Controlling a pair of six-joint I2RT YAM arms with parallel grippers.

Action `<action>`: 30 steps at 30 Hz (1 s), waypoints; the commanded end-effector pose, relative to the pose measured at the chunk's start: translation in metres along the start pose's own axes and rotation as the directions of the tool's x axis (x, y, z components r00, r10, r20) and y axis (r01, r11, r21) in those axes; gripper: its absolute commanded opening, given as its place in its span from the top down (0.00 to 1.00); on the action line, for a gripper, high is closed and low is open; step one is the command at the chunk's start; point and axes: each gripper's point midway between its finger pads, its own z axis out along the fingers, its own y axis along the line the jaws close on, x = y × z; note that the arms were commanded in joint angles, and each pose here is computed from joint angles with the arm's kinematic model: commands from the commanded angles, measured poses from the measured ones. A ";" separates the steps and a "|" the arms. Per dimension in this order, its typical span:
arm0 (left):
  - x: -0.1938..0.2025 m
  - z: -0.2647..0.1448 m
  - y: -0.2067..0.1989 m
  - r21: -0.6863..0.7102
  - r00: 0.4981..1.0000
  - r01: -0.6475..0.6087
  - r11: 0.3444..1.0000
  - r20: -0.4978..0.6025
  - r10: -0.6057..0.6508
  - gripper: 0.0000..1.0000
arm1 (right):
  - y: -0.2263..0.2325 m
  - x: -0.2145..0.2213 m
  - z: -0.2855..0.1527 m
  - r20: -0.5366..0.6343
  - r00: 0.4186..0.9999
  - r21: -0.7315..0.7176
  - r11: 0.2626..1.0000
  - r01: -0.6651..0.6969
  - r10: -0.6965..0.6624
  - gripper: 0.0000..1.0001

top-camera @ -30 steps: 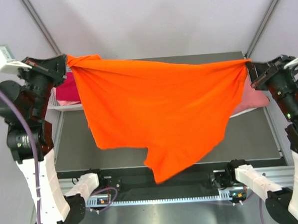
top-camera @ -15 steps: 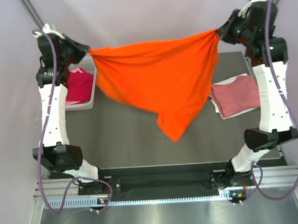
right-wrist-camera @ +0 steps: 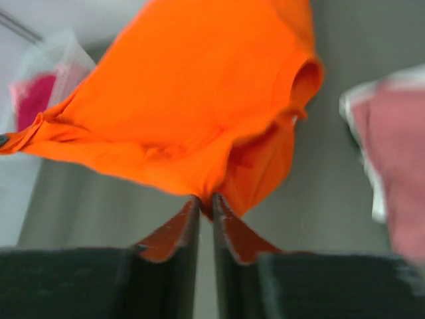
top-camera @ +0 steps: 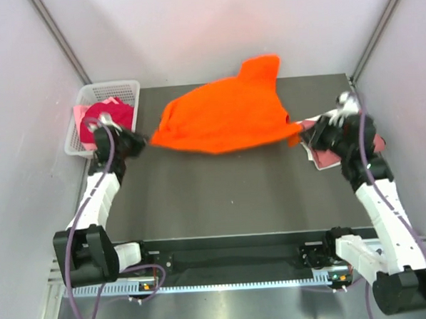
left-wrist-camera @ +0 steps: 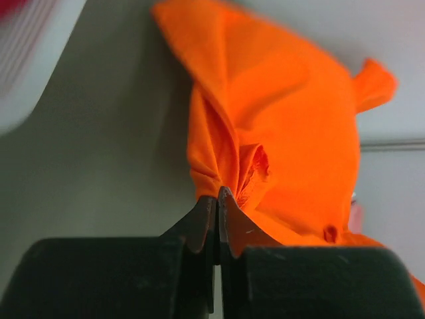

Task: Fold and stack the t-shirts
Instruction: Flatten the tshirt out

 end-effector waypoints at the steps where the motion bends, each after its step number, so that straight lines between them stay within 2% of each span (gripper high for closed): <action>1: 0.042 -0.014 0.029 0.044 0.999 0.031 0.999 -0.015 -0.030 0.96 | -0.010 0.060 -0.009 -0.027 0.999 -0.055 0.997 -0.049 0.047 0.80; 2: 0.053 -0.019 0.041 0.018 0.999 0.028 0.999 -0.029 -0.027 0.80 | -0.024 0.091 -0.019 -0.042 0.997 -0.026 0.997 -0.068 0.067 0.68; 3: 0.060 -0.024 0.051 -0.006 1.000 0.014 1.000 -0.025 -0.014 0.68 | -0.033 0.100 -0.023 -0.020 0.997 0.004 0.997 -0.074 0.074 0.52; 4: 0.070 -0.037 0.062 -0.017 1.000 -0.002 1.000 -0.013 0.002 0.59 | -0.040 0.107 -0.030 -0.003 0.997 0.028 0.997 -0.073 0.073 0.25; 5: 0.073 -0.043 0.067 -0.034 1.000 -0.005 0.999 0.005 0.005 0.45 | -0.042 0.106 -0.042 0.053 0.997 0.037 0.997 -0.061 0.059 0.19; 6: 0.081 -0.052 0.079 -0.079 1.000 0.001 0.997 -0.002 -0.002 0.38 | -0.047 0.102 -0.048 0.087 0.995 0.068 0.996 -0.053 0.047 0.18; 7: 0.077 -0.064 0.083 -0.093 0.999 -0.007 0.996 0.049 0.011 0.33 | -0.048 0.101 -0.053 0.092 0.996 0.079 0.996 -0.031 0.023 0.16; 10: 0.079 -0.082 0.093 -0.150 0.997 -0.015 0.989 0.076 0.026 0.27 | -0.057 0.105 -0.056 0.032 0.999 0.142 0.990 -0.008 0.003 0.19; 12: 0.082 -0.086 0.098 -0.175 0.997 -0.025 0.984 0.070 0.038 0.23 | -0.064 0.116 -0.045 -0.051 0.999 0.172 0.985 -0.005 0.014 0.20; 15: 0.089 -0.081 0.102 -0.175 0.998 -0.047 0.983 0.026 0.052 0.23 | -0.070 0.124 -0.024 -0.133 0.991 0.186 0.983 0.003 0.022 0.31; 17: 0.096 -0.071 0.105 -0.177 0.998 -0.057 0.983 -0.031 0.052 0.25 | -0.074 0.126 -0.011 -0.175 0.984 0.206 0.978 0.019 0.017 0.40; 25: 0.108 -0.034 0.106 -0.157 0.985 -0.096 0.983 -0.160 0.071 0.32 | -0.085 0.127 0.042 -0.256 0.967 0.243 0.968 0.063 0.001 0.44; 30: 0.109 -0.020 0.100 -0.151 0.982 -0.104 0.983 -0.172 0.078 0.33 | -0.105 0.132 0.075 -0.292 0.956 0.303 0.949 0.083 0.010 0.50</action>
